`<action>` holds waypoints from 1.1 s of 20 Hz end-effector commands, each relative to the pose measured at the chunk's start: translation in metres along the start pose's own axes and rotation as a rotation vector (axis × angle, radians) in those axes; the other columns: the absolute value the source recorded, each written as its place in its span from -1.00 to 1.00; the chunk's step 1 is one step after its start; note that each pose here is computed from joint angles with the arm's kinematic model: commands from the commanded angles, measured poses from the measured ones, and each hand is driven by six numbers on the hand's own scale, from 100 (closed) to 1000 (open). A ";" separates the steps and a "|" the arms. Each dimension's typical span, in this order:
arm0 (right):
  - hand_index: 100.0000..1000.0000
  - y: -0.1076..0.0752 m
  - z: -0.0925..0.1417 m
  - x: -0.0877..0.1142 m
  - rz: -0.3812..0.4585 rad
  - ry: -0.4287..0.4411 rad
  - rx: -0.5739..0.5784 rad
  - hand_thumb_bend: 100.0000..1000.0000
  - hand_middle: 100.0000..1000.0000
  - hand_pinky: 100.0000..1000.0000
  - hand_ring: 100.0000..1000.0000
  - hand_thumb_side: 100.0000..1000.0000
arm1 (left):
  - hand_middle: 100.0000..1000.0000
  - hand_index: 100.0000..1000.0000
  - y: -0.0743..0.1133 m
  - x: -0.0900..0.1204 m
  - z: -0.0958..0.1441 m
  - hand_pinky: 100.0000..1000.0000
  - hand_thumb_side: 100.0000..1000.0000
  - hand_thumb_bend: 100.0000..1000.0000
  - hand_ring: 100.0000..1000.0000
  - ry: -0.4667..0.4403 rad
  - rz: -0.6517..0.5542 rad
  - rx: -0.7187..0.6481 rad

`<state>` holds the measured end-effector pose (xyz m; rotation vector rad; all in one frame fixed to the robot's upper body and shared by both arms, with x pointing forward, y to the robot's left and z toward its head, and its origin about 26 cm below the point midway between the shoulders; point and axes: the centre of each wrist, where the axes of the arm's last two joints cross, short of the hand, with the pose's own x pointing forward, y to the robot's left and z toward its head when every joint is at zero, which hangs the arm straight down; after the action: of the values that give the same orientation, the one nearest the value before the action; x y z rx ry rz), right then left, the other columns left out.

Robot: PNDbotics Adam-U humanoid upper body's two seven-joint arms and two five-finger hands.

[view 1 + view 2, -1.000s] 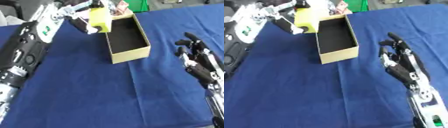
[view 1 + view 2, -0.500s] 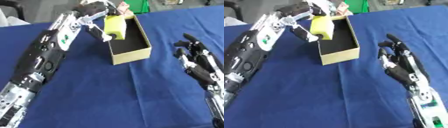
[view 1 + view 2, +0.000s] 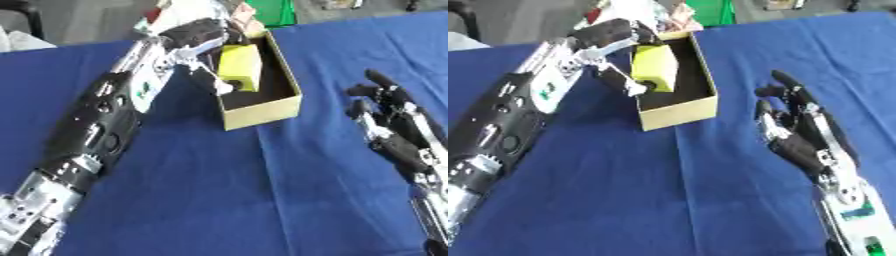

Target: Pick up objects on the table and place them in the box.

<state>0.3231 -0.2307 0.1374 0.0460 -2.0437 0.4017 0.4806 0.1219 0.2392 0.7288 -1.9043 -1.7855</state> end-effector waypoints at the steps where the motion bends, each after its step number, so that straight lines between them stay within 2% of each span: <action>1: 0.94 -0.001 -0.004 0.007 0.002 -0.026 0.005 -1.00 0.41 0.47 1.00 -0.51 | 0.01 0.57 0.007 0.001 -0.002 0.50 -0.69 -0.60 0.30 0.004 -0.035 0.030; 4: 0.94 -0.001 -0.004 0.007 0.001 -0.026 0.003 -1.00 0.40 0.47 1.00 -0.50 | 0.11 0.60 0.002 -0.001 -0.002 0.51 -0.68 -0.59 0.34 0.011 -0.035 0.028; 5: 0.94 -0.001 -0.004 0.007 0.001 -0.027 0.003 -1.00 0.40 0.47 1.00 -0.50 | 0.27 0.63 0.001 -0.001 -0.002 0.52 -0.67 -0.54 0.42 0.009 -0.036 0.025; 7: 0.94 -0.001 -0.004 0.006 0.001 -0.026 0.003 -1.00 0.40 0.47 1.00 -0.50 | 0.45 0.69 0.000 -0.001 -0.002 0.56 -0.66 -0.50 0.51 -0.001 -0.038 0.011; 11: 0.94 -0.001 -0.004 0.006 0.001 -0.025 0.001 -1.00 0.40 0.47 1.00 -0.50 | 0.67 0.80 0.000 -0.001 -0.002 0.62 -0.64 -0.41 0.62 -0.023 -0.035 -0.008; 17: 0.94 -0.002 -0.004 0.006 0.001 -0.024 -0.001 -1.00 0.40 0.47 1.00 -0.50 | 0.80 0.86 0.007 0.000 0.000 0.67 -0.51 -0.30 0.68 -0.041 -0.028 -0.009; 22: 0.94 -0.003 -0.004 0.006 0.005 -0.025 -0.009 -1.00 0.40 0.47 1.00 -0.51 | 0.72 0.82 0.021 0.000 0.006 0.64 -0.67 -0.46 0.62 -0.051 -0.010 0.058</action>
<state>0.3236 -0.2303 0.1387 0.0457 -2.0482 0.4000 0.4774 0.1207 0.2411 0.6807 -1.9517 -1.8014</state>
